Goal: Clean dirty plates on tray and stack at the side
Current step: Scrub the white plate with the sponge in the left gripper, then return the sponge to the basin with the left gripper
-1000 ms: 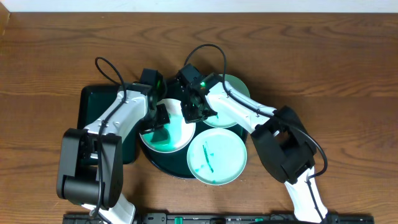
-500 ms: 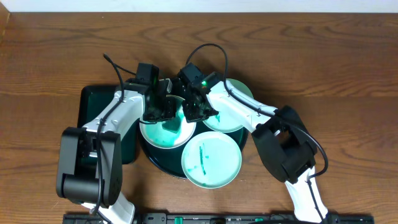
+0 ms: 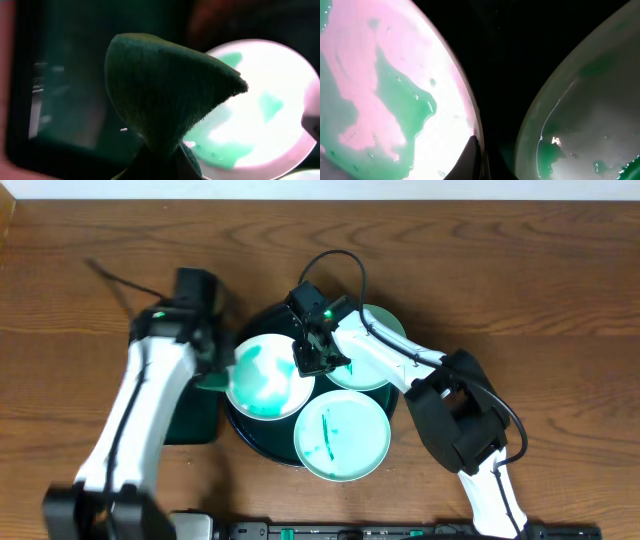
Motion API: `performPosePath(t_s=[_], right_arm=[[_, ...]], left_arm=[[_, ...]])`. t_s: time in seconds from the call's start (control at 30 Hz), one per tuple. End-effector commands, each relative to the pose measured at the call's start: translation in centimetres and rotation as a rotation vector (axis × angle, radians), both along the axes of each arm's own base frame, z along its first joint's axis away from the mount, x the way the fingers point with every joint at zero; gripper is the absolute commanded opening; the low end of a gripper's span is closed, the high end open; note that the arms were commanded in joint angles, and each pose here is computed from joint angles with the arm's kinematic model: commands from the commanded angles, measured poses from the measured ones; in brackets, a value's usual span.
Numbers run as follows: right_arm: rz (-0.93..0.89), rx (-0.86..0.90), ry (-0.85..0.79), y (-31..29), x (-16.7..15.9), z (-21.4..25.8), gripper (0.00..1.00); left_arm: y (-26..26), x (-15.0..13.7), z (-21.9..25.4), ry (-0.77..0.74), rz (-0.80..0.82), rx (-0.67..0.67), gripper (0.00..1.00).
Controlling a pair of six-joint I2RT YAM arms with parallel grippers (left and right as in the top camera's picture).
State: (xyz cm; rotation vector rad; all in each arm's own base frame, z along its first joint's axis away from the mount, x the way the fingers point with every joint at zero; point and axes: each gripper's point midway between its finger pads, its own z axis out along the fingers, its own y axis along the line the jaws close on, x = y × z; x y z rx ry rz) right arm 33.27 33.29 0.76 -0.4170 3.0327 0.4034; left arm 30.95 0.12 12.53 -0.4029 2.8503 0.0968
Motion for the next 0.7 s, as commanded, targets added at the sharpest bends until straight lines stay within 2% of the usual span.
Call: performPosePath(t_s=[0.0, 0.1, 0.33, 0.6, 0.63, 0.67], right_arm=[[0.026, -0.021, 0.020, 0.0, -0.6, -1.4, 0.01], [0.027, -0.021, 0.020, 0.0, -0.7, -1.4, 0.01], [0.027, -0.020, 0.019, 0.0, -0.6, -1.4, 0.01], [0.027, -0.018, 0.017, 0.1, -0.6, -1.4, 0.01], [0.027, -0.018, 0.017, 0.1, -0.6, -1.4, 0.01], [0.028, -0.018, 0.017, 0.1, -0.6, -1.4, 0.01]], left_arm=[[3.1, -0.6, 1.8, -0.035, 0.106, 0.060, 0.07], [4.6, -1.2, 0.7, 0.008, 0.129, 0.069, 0.07], [8.3, -1.9, -4.9, 0.182, 0.201, 0.077, 0.07], [9.0, -3.1, -9.9, 0.353, 0.222, 0.059, 0.07], [8.9, -3.1, -10.0, 0.357, 0.222, 0.056, 0.09], [8.9, -3.1, -10.0, 0.358, 0.222, 0.056, 0.15]])
